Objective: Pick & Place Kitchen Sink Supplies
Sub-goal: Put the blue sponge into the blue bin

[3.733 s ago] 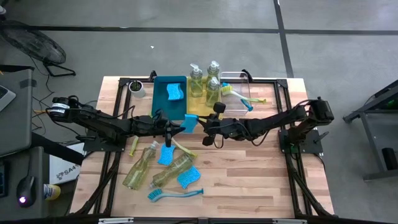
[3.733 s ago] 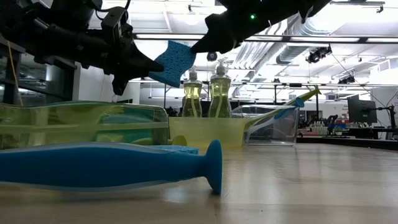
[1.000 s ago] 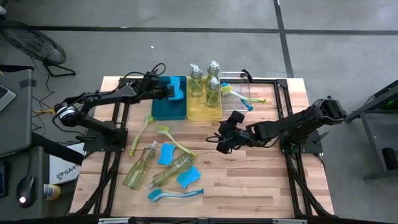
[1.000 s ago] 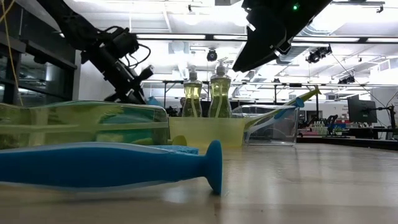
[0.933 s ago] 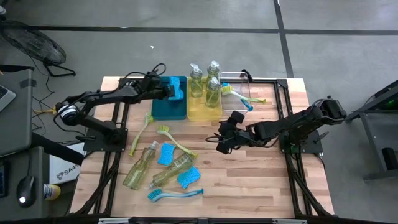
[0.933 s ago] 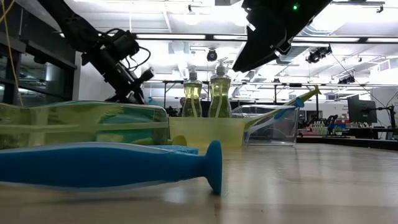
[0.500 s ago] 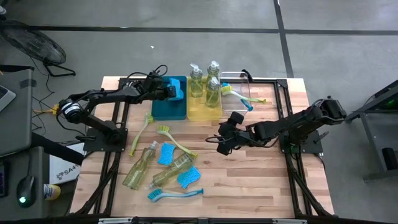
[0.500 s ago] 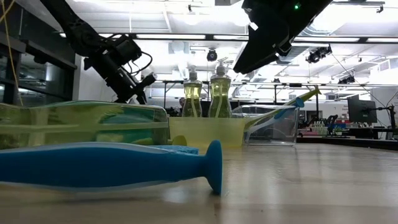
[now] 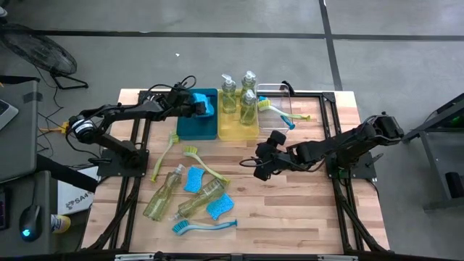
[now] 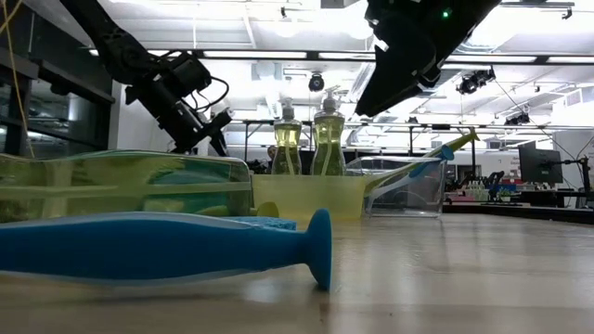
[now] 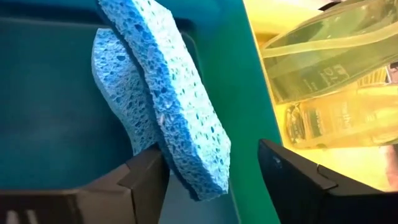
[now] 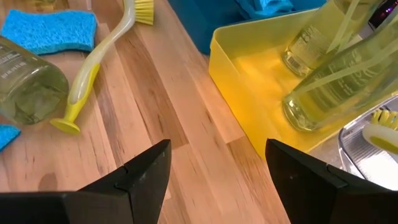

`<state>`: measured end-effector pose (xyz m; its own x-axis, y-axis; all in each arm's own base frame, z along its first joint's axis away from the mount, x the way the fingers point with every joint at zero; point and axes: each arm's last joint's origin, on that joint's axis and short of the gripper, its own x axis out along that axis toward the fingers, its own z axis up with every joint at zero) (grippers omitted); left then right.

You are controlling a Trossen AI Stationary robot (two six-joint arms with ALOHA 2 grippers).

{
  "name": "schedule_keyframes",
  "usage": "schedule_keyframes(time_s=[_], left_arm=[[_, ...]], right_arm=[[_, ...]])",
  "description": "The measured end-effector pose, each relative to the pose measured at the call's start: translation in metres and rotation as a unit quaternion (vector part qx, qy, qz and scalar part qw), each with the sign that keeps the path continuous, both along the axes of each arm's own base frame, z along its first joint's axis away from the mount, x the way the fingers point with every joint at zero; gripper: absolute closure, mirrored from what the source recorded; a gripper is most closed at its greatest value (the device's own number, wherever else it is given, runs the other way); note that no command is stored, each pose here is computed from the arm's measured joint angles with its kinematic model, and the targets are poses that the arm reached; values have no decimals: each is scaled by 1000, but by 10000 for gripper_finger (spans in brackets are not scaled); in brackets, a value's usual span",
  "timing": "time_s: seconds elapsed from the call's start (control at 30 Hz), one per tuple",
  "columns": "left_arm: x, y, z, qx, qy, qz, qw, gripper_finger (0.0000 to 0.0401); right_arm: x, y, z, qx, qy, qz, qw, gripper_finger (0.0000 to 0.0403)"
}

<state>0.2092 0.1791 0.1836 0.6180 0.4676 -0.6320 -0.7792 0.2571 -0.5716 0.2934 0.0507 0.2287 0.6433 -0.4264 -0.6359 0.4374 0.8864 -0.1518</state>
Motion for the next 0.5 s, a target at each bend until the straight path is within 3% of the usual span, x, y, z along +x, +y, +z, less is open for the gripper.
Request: schedule_keyframes(time_s=[0.5], left_arm=[[1,0,1,7,-2,-11,1000,157]], right_arm=[[0,0,0,3,-1,-4,1000,148]])
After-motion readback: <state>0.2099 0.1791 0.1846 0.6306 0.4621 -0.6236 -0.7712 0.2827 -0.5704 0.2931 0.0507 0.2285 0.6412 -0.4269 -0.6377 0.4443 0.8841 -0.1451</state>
